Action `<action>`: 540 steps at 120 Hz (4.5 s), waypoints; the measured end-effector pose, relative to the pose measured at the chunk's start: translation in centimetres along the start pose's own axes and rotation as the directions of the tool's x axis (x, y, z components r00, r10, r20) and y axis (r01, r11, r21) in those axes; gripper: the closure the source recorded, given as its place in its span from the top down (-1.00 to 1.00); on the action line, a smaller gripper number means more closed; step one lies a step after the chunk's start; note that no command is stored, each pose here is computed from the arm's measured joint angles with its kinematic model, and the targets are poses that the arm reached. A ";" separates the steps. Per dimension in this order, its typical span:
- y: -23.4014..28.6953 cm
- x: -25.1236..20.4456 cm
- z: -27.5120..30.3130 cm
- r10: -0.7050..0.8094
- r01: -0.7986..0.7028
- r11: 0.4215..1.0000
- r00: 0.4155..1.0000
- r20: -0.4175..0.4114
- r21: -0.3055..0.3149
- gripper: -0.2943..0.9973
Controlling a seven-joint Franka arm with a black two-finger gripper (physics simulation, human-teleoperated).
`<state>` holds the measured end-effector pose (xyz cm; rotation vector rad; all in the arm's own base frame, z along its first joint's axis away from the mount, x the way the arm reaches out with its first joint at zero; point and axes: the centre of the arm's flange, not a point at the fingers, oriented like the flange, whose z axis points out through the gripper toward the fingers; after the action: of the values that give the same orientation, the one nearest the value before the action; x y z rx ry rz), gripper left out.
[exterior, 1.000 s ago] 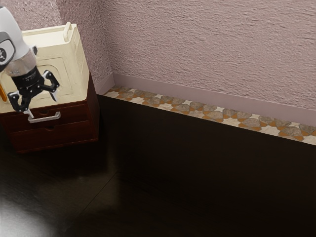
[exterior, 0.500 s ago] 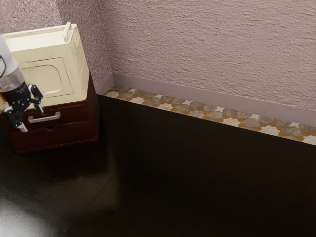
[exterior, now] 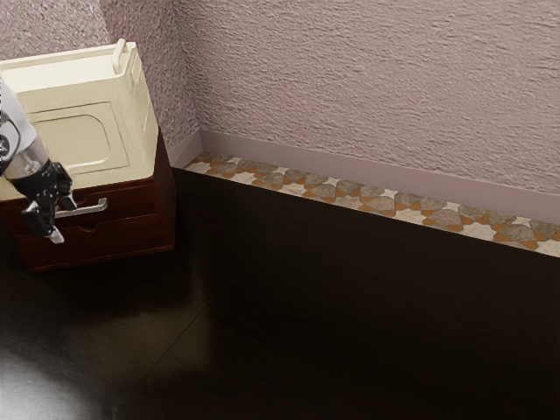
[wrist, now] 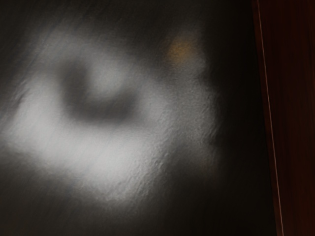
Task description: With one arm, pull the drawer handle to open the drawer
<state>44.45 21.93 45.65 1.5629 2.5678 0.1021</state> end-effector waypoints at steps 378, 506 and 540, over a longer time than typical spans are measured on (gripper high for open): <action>-0.4 1.0 5.8 -0.147 0.146 0.972 0.989 0.009 -0.187 -0.43; -5.3 0.8 5.3 -0.136 0.142 0.975 0.989 0.051 -0.173 -0.43; -6.7 0.5 5.1 -0.129 0.138 0.976 0.990 0.062 -0.167 -0.42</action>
<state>39.05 19.25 39.73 1.3133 2.5403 0.2575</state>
